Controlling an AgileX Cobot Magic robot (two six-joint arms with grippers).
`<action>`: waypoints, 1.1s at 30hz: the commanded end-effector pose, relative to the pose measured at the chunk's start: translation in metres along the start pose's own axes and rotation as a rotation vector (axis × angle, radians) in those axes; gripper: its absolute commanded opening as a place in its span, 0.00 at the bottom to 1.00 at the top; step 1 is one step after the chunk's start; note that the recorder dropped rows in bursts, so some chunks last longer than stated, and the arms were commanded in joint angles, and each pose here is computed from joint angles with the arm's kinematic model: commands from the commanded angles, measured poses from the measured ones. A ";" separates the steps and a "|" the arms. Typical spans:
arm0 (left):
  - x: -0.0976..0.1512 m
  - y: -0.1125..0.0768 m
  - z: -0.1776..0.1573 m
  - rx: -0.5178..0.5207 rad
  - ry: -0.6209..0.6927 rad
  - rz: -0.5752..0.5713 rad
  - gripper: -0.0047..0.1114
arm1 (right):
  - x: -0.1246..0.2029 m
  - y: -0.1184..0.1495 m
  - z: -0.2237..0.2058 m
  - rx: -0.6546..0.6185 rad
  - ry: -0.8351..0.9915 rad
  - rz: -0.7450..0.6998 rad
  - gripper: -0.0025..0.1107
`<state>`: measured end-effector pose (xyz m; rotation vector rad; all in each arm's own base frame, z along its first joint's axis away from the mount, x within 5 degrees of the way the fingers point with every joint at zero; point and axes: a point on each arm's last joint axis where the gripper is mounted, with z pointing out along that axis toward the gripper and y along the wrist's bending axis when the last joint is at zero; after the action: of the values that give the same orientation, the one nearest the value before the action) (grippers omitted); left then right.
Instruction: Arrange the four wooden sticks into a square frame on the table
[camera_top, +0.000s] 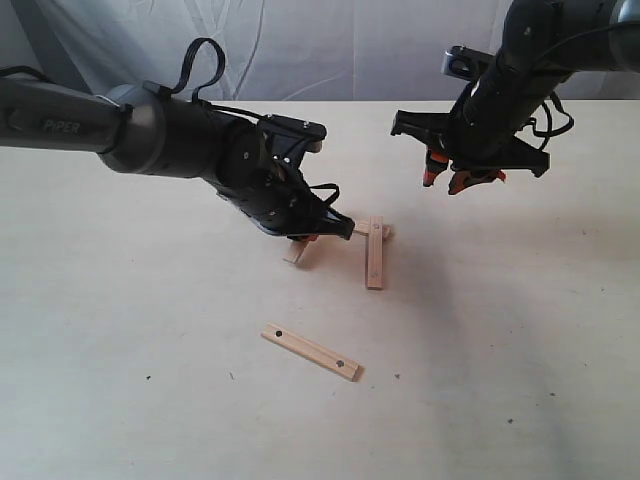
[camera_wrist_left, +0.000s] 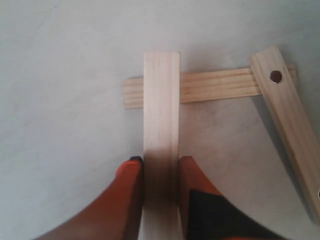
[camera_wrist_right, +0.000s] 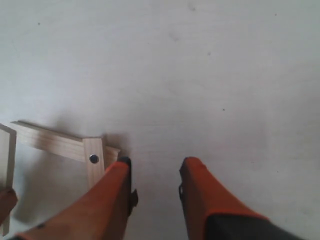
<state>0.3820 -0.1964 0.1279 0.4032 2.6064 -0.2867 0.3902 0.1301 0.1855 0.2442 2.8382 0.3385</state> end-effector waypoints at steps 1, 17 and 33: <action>0.003 -0.006 0.008 0.008 -0.002 0.020 0.04 | -0.003 -0.001 -0.001 -0.004 -0.015 -0.004 0.32; 0.001 -0.002 0.009 0.001 -0.016 0.020 0.04 | -0.002 -0.001 -0.001 0.001 -0.010 -0.021 0.32; 0.000 0.000 0.005 -0.019 -0.010 0.077 0.39 | 0.000 -0.001 -0.001 -0.009 0.010 -0.004 0.32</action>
<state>0.3820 -0.1998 0.1186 0.4642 2.5957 -0.2595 0.3898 0.1313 0.1856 0.2445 2.8420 0.3574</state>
